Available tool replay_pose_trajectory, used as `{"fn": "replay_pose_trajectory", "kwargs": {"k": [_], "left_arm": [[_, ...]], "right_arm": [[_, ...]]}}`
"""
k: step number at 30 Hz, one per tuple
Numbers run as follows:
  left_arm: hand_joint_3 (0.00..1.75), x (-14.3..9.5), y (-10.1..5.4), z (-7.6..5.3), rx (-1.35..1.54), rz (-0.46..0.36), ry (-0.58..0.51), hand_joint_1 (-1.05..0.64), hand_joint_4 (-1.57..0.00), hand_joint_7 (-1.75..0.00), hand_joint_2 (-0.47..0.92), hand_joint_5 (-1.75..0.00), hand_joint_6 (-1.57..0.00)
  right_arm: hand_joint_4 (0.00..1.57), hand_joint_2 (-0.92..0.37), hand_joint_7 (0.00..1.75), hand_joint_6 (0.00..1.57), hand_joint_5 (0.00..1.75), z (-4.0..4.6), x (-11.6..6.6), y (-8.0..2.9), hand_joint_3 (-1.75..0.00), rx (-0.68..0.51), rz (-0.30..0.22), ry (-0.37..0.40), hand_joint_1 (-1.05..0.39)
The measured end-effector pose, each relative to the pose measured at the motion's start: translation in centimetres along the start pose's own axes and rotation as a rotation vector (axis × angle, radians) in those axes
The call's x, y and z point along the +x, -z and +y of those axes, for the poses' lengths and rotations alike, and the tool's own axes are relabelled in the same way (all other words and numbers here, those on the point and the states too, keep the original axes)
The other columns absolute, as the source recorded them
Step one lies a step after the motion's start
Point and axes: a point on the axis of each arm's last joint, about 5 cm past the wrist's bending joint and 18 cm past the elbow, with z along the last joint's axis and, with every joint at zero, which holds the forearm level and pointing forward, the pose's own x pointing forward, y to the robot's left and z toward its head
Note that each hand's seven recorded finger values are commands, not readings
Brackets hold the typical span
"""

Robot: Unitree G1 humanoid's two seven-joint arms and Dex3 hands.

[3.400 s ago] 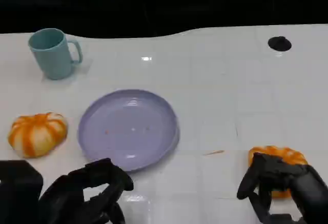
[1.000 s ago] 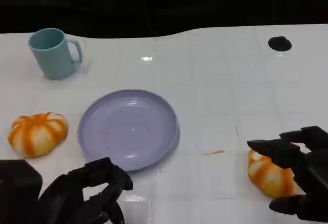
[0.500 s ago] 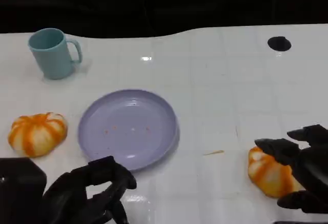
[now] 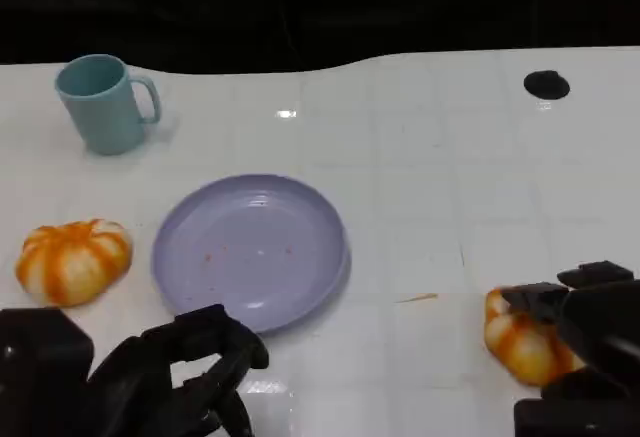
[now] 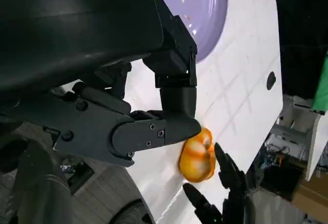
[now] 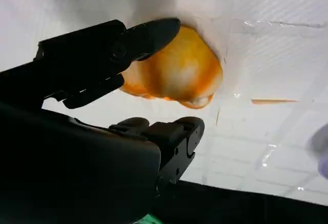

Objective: Grasp the bread from the table and place it into the plate.

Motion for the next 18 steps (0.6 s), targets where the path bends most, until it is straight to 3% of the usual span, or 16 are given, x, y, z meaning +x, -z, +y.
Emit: {"fn": "replay_pose_trajectory", "kwargs": {"k": [13, 16, 17, 18], "left_arm": [[0.49, -0.1, -0.1, -0.1, -0.002, 0.007, -0.003, -0.46, -0.71, -1.42, 0.91, -1.75, -0.65], [0.50, -0.1, -0.1, -0.1, -0.001, 0.006, -0.006, -0.46, -0.71, -1.43, 0.91, -1.75, -0.66], [0.50, -0.1, -0.1, -0.1, -0.001, 0.005, -0.005, -0.46, -0.71, -1.42, 0.91, -1.75, -0.65], [0.50, -0.1, -0.2, -0.1, 0.000, 0.004, -0.005, -0.45, -0.70, -1.42, 0.91, -1.75, -0.65]], "right_arm": [[0.39, -0.92, 0.03, 0.53, 0.19, 0.96, 3.1, -0.2, -0.10, 0.028, 0.020, -0.026, -0.47], [0.70, -0.92, 0.11, 0.78, 0.28, 1.19, 3.9, -0.1, -0.09, 0.048, 0.033, 0.008, -0.36], [0.83, -0.92, 0.11, 0.97, 0.53, 1.48, 4.1, -0.1, -0.08, 0.063, 0.041, 0.034, -0.29], [0.86, -0.92, 0.10, 1.06, 0.69, 1.82, 4.3, 0.0, -0.08, 0.077, 0.043, 0.067, -0.25]]}}
